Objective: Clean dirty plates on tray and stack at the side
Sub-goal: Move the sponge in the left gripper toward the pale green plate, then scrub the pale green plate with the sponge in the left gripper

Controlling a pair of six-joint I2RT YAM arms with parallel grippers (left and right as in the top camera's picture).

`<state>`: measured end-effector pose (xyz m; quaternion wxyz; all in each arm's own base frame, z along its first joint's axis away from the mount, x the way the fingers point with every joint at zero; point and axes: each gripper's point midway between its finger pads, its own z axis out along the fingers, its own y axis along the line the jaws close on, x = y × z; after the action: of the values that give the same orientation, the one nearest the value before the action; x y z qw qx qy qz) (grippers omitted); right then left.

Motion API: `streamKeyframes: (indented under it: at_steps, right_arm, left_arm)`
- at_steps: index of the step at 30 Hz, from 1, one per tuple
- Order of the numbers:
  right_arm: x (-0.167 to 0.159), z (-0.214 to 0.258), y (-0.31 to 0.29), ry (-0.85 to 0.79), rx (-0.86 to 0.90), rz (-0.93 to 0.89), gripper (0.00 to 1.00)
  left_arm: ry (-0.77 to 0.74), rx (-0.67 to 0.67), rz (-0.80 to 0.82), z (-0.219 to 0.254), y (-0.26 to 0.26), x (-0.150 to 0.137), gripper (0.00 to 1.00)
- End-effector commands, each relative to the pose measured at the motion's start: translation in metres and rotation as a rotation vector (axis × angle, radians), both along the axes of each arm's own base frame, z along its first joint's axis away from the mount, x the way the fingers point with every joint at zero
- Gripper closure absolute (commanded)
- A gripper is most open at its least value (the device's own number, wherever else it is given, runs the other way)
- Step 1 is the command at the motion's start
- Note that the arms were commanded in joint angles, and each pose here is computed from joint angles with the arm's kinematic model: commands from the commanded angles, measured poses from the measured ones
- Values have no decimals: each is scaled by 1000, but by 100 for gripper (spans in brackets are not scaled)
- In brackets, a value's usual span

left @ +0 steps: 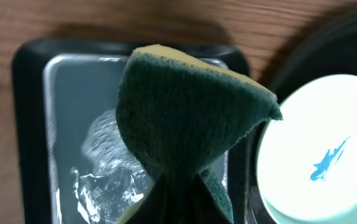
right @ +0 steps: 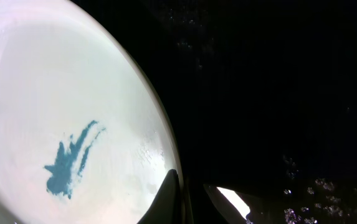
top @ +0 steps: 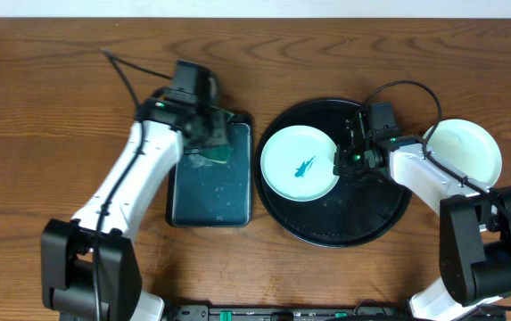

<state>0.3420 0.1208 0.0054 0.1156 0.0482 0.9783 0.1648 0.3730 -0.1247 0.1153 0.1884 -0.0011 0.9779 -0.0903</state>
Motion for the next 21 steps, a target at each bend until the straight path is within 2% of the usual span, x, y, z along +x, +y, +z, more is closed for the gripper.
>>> streamKeyframes:
  at_steps: [1, 6, 12, 16, 21]
  right_arm:
    - [-3, -6, -1, 13, -24, 3, 99]
    - [-3, -6, -1, 13, -24, 3, 99]
    - [-3, -6, -1, 13, -24, 3, 99]
    - [-4, -6, -1, 14, -24, 3, 99]
    - [-4, -6, -2, 17, -25, 3, 99]
  left_arm:
    - [-57, 86, -46, 1, -10, 2, 93]
    - [-83, 60, -101, 28, -37, 1, 93]
    - [-124, -64, -154, 68, -70, 5, 93]
    - [-128, -167, -218, 71, -96, 6, 93]
    - [-97, -179, -262, 47, -125, 6, 93]
